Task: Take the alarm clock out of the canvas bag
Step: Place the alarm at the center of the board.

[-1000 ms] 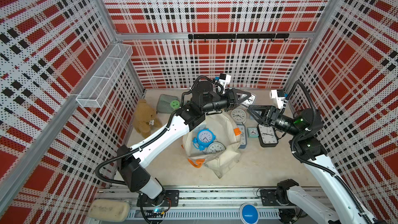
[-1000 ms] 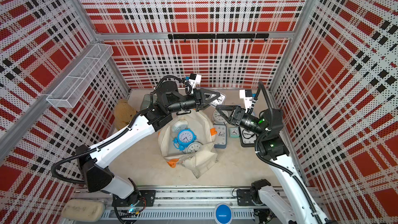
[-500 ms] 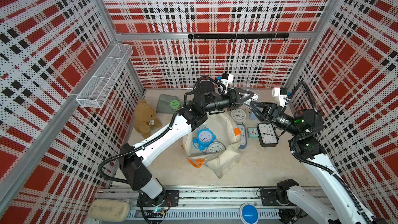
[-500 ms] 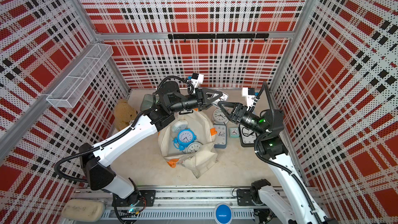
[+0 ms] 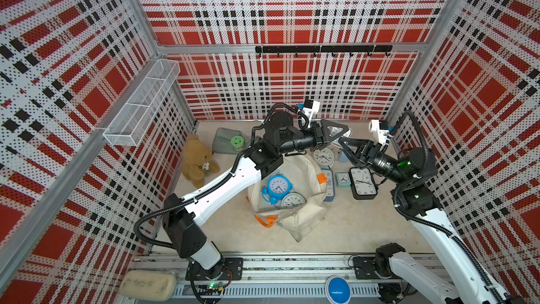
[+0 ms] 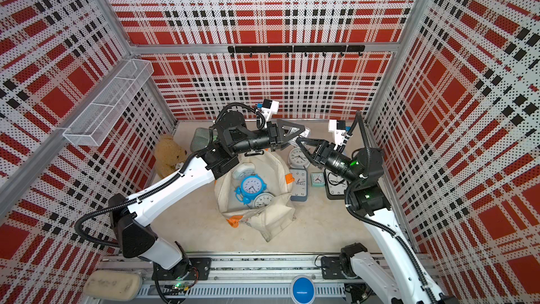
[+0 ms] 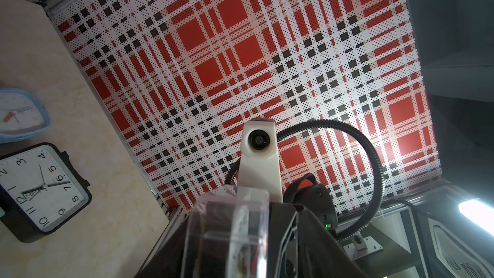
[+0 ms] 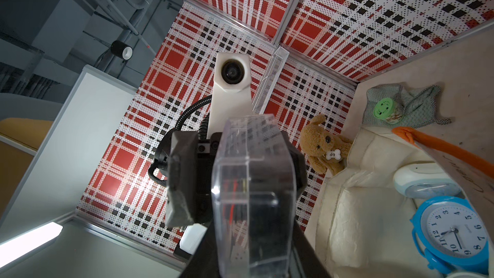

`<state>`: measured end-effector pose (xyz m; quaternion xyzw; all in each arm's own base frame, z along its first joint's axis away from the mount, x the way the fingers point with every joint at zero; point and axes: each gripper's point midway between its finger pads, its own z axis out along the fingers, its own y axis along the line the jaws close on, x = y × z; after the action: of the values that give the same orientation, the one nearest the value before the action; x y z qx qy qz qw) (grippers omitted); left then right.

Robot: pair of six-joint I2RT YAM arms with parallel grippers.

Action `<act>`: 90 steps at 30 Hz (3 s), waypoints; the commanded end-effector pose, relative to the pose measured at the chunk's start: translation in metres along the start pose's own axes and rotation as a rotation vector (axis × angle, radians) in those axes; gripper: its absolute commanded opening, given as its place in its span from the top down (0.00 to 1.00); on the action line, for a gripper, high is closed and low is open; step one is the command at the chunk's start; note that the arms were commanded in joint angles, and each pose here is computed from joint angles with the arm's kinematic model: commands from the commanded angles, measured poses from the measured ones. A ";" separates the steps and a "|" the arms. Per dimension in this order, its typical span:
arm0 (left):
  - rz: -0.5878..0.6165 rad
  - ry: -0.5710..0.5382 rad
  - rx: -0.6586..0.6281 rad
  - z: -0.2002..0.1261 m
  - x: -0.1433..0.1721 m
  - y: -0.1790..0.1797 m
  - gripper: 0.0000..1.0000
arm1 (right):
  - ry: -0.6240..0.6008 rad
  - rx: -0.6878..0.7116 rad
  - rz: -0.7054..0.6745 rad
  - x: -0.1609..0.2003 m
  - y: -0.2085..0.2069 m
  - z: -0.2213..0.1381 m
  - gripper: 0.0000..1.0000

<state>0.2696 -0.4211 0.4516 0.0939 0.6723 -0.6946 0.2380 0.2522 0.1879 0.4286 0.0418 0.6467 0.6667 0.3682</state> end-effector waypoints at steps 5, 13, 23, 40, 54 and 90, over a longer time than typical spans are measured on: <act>0.065 -0.082 -0.042 -0.021 -0.014 -0.004 0.18 | -0.009 0.070 -0.010 0.003 -0.008 -0.007 0.73; 0.188 -0.179 -0.366 -0.077 -0.030 0.036 0.01 | 0.074 0.274 -0.066 0.031 -0.026 -0.037 0.73; 0.340 -0.138 -0.583 -0.119 -0.021 0.049 0.01 | 0.308 0.740 -0.052 0.105 -0.137 -0.112 0.72; 0.303 -0.095 -0.568 -0.119 -0.005 0.057 0.01 | 0.484 1.003 -0.105 0.111 -0.266 -0.123 0.69; 0.300 -0.098 -0.571 -0.121 -0.004 0.057 0.01 | 0.487 1.099 -0.033 0.110 -0.315 -0.131 0.66; 0.228 -0.080 -1.048 -0.211 0.014 0.099 0.01 | 0.338 1.177 -0.054 0.066 -0.273 -0.141 0.25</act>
<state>0.2738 -0.2578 0.3522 0.0305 0.8751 -0.3273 0.3553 0.2375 0.0734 0.0847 0.1211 0.9706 0.1627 0.1294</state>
